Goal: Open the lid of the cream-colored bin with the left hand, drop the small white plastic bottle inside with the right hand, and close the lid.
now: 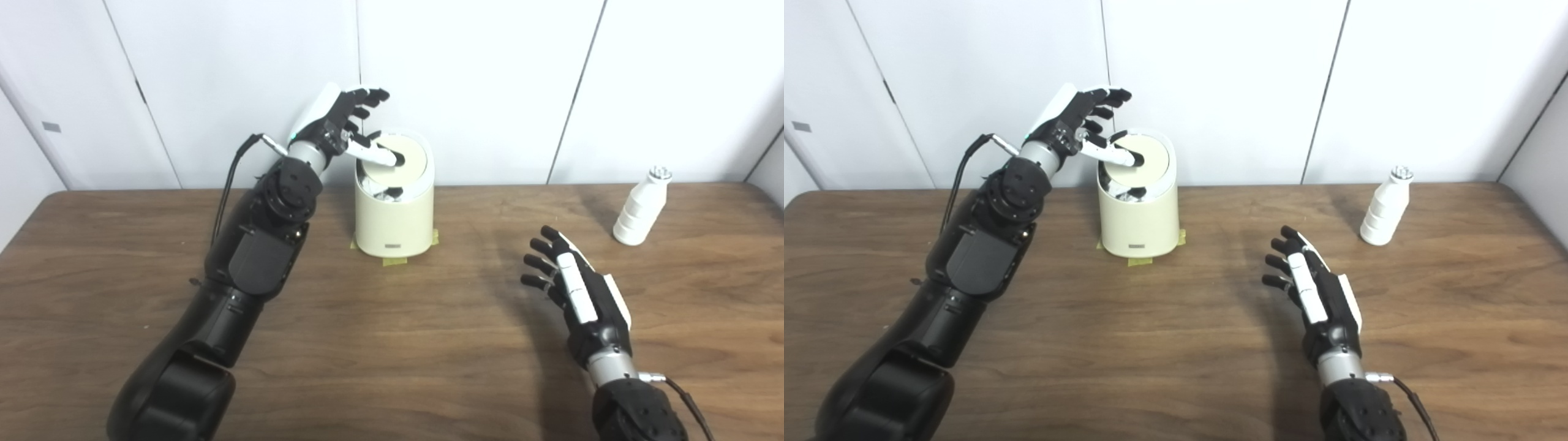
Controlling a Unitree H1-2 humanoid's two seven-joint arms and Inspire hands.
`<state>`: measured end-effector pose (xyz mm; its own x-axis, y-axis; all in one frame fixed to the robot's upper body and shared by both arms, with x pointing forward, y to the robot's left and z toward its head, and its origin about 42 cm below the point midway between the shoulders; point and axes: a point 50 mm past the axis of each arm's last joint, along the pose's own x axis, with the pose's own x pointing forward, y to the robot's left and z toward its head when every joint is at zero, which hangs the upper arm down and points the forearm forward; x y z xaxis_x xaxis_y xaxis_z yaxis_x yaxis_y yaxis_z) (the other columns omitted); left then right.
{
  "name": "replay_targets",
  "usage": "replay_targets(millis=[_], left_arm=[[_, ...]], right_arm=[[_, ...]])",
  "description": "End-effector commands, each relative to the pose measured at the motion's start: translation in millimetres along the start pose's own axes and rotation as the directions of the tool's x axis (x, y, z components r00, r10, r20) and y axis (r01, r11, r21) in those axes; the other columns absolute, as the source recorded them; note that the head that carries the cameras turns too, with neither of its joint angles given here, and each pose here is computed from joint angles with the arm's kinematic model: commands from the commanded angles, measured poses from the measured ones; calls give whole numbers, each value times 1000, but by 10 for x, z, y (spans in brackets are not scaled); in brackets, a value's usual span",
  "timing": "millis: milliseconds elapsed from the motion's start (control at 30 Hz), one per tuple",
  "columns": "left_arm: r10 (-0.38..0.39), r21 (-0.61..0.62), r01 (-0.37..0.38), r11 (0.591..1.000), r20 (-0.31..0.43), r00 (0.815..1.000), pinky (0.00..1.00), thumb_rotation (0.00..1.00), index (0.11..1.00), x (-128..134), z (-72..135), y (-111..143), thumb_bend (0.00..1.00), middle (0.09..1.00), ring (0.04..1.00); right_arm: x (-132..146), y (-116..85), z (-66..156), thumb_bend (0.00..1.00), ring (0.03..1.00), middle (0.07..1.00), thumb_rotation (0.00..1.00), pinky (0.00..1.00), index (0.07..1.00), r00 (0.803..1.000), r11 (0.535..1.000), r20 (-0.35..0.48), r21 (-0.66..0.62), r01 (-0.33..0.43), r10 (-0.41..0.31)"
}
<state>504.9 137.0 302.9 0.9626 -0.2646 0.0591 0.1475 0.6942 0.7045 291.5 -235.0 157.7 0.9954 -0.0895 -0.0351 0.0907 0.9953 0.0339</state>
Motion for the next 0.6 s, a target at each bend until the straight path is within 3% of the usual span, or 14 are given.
replay_targets(millis=[0, 567], left_arm=[[64, 48, -69, 996, 104, 993, 718, 34, 862, 122, 361, 274, 854, 860, 826], [9, 325, -55, 944, 141, 990, 733, 0, 846, 126, 164, 185, 867, 863, 850]], right_arm=[[61, 35, 216, 553, 802, 847, 816, 681, 864, 994, 1000, 111, -10, -13, 14], [56, 114, 256, 570, 804, 852, 788, 691, 874, 993, 999, 113, 29, -23, 19]])
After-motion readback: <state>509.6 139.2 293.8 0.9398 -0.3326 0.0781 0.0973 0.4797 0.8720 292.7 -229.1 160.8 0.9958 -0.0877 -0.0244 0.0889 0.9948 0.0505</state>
